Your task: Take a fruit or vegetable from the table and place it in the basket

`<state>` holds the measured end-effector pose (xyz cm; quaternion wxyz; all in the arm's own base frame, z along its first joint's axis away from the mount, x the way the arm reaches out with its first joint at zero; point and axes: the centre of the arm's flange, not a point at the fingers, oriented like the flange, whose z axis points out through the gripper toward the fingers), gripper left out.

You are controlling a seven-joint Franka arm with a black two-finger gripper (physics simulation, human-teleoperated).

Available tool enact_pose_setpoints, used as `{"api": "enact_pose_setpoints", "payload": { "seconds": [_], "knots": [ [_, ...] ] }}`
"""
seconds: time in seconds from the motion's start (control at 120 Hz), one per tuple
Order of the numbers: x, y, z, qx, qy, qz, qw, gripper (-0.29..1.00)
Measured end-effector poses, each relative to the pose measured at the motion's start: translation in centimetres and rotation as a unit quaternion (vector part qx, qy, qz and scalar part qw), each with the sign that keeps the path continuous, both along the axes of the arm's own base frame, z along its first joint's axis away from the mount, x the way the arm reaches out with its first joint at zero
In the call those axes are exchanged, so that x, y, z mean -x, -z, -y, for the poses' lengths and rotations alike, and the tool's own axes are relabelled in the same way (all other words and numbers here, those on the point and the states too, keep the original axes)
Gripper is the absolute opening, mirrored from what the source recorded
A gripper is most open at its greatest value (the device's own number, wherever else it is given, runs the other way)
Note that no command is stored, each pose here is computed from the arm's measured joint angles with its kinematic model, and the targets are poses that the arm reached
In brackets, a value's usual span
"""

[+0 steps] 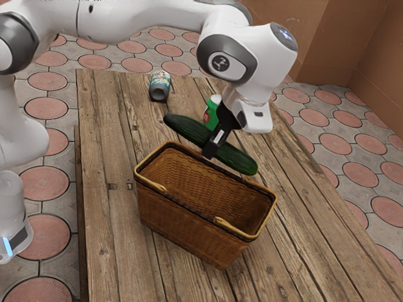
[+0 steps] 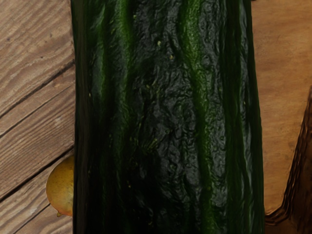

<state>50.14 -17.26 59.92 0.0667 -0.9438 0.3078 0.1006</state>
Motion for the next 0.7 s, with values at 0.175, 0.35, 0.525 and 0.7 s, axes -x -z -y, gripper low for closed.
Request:
{"api": "enact_pose_setpoints", "payload": {
  "seconds": [0.175,0.35,0.525,0.7],
  "knots": [
    [0.5,1.2,2.7,0.001,0.022,0.011,1.0,0.19],
    [0.8,2.6,4.9,0.007,0.041,0.027,0.999,0.19],
    [0.8,3.4,5.6,0.015,0.043,0.036,0.998,0.41],
    [0.1,3.3,4.0,0.033,0.012,0.035,0.999,0.61]
  ]
}}
